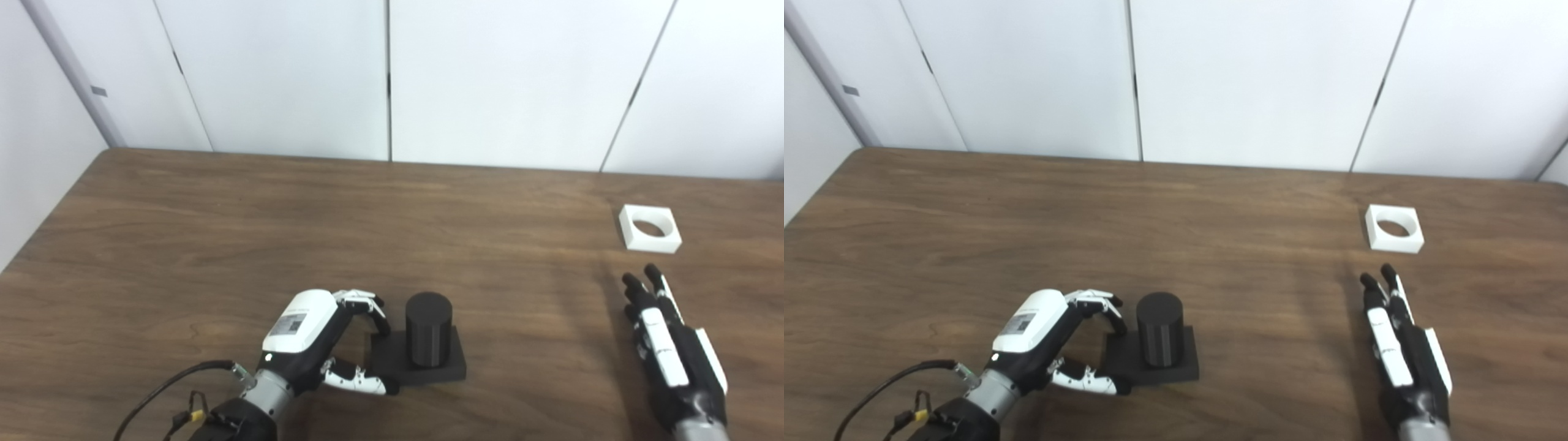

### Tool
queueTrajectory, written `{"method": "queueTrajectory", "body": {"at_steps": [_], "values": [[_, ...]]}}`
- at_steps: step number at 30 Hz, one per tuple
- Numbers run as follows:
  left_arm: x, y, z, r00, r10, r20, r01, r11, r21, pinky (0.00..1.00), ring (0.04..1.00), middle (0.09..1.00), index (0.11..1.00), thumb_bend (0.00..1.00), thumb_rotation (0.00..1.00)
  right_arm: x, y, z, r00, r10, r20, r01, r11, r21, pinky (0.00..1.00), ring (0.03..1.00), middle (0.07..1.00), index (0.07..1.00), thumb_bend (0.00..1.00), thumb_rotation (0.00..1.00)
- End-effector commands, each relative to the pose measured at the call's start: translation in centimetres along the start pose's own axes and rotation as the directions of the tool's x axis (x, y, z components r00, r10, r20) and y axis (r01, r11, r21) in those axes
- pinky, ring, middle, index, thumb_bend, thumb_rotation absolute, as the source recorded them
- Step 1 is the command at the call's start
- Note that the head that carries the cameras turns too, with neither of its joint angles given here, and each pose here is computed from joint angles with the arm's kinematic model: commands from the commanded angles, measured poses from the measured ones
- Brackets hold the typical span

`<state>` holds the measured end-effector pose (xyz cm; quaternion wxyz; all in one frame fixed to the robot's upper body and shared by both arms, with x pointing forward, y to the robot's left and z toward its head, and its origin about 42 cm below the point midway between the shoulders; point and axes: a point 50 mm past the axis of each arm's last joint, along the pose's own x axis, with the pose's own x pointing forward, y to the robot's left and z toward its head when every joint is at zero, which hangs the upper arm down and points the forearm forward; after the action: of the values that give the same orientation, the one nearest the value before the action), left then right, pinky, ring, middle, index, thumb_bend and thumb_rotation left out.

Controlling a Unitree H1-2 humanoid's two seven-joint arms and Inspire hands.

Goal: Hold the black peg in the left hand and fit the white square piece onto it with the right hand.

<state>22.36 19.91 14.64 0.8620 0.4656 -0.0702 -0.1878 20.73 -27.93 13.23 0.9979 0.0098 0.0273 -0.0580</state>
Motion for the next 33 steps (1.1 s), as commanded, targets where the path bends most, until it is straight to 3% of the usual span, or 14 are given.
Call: {"method": "queueTrajectory", "body": {"at_steps": [1,7,25,29,33], "values": [[-0.5,-0.8,0.5,0.998,-0.058,0.030,0.058,0.998,-0.004,0.67,0.793,0.779,0.488,0.51,0.05,-0.3,1.1,0.6,1.000,-0.001,0.016,0.000,1.000,0.028,0.99,0.970,0.926,1.000,0.49,0.74],[-0.8,-0.9,0.7,0.994,-0.101,0.031,0.102,0.995,-0.021,0.69,0.811,0.788,0.489,0.51,0.04,-0.3,1.2,1.0,1.000,-0.004,0.014,0.004,1.000,0.030,0.99,0.970,0.924,1.000,0.49,0.76],[-1.3,-2.0,0.2,0.975,-0.212,0.065,0.214,0.976,-0.028,0.73,0.821,0.772,0.488,0.51,0.04,-0.4,1.3,1.6,1.000,-0.017,0.016,0.018,1.000,-0.016,0.94,0.937,0.906,0.978,0.45,0.70],[-1.5,-1.9,-0.2,0.971,-0.228,0.066,0.230,0.973,-0.019,0.73,0.821,0.766,0.488,0.51,0.04,0.0,0.7,2.7,0.999,-0.031,0.039,0.033,0.998,-0.053,0.92,0.930,0.907,0.967,0.48,0.68],[-1.6,-2.0,-0.5,0.969,-0.239,0.068,0.241,0.970,-0.019,0.74,0.816,0.761,0.488,0.51,0.04,0.6,-0.7,4.0,0.996,-0.060,0.064,0.066,0.994,-0.091,0.98,0.942,0.909,0.951,0.48,0.69]]}}
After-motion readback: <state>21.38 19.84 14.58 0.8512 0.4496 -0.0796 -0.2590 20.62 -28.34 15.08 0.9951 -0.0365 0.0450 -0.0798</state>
